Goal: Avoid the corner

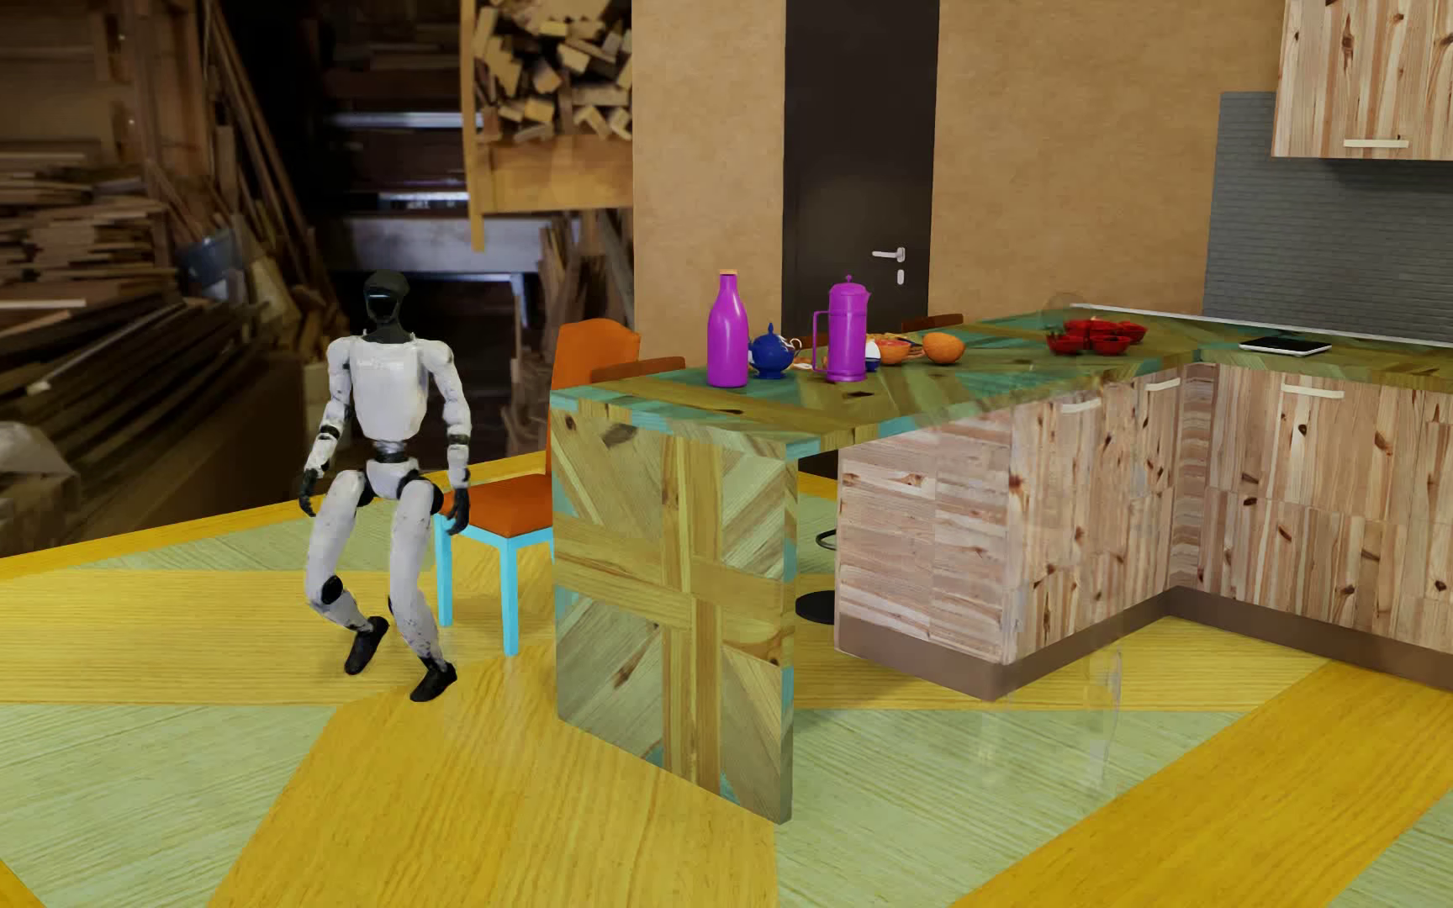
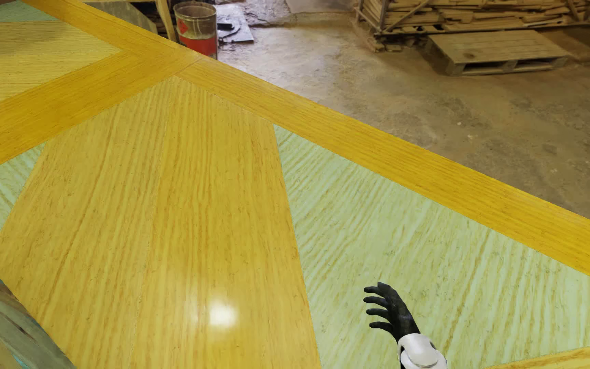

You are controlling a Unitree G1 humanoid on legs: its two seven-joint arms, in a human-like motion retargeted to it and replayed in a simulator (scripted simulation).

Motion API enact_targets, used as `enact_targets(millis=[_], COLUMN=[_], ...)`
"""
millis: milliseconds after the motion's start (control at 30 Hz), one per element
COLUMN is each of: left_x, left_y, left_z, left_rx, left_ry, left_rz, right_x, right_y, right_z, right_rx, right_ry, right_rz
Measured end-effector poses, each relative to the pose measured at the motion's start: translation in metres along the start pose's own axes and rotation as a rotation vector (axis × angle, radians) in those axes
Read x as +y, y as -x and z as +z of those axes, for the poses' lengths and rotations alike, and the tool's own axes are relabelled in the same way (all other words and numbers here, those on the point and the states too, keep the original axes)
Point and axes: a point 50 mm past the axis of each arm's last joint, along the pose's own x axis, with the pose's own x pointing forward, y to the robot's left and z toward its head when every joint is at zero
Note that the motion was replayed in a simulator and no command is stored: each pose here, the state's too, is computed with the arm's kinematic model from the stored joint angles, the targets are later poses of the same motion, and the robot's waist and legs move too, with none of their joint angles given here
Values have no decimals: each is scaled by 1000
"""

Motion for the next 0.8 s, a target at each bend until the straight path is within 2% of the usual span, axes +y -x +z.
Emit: enact_targets(millis=[67, 100, 133, 167, 233, 300, 367, 400, 467, 533, 567, 600, 667, 700, 733, 767, 800], left_x=[-5, -11, -22, -35, -25, -5, -3, -4, -9, -19, -29, -32, -23, -17, -15, -16, -16], left_y=[-1, -2, 1, 2, 0, 3, 5, 2, 2, 0, 0, -2, -3, 0, 1, -2, -3], left_z=[29, 70, 104, 115, 77, 51, 8, -10, 17, 79, 109, 122, 96, 86, 67, 34, 19], left_rx=[-91, -213, -326, -371, -284, -221, -75, 11, -81, -256, -330, -353, -309, -303, -257, -148, -85], left_ry=[78, 72, 17, -53, -47, 19, -42, -132, -12, 17, 16, 27, 81, 99, 26, -57, -105], left_rz=[38, 27, -13, -74, -153, -136, -68, -45, 28, 10, -46, -102, -176, -173, -154, -131, -102], right_x=[-22, -36, -49, -63, -74, -50, -17, -5, -18, -34, -50, -62, -77, -70, -47, -21, -7], right_y=[28, 48, 58, 53, 29, 12, -7, -8, 13, 42, 55, 51, 29, 17, 4, -6, -3], right_z=[-54, -84, -96, -90, -52, -7, 42, 33, -19, -76, -91, -85, -48, -14, 10, 22, 18], right_rx=[110, 205, 265, 270, 142, -49, -225, -212, -49, 170, 240, 238, 129, 7, -84, -126, -144], right_ry=[-1, 14, 46, 106, 116, 53, 27, 16, 106, 158, 189, 199, 119, 70, 20, -9, -8], right_rz=[-72, -108, -127, -137, -220, -231, -138, -94, -42, -13, -27, -69, -229, -270, -247, -197, -152])
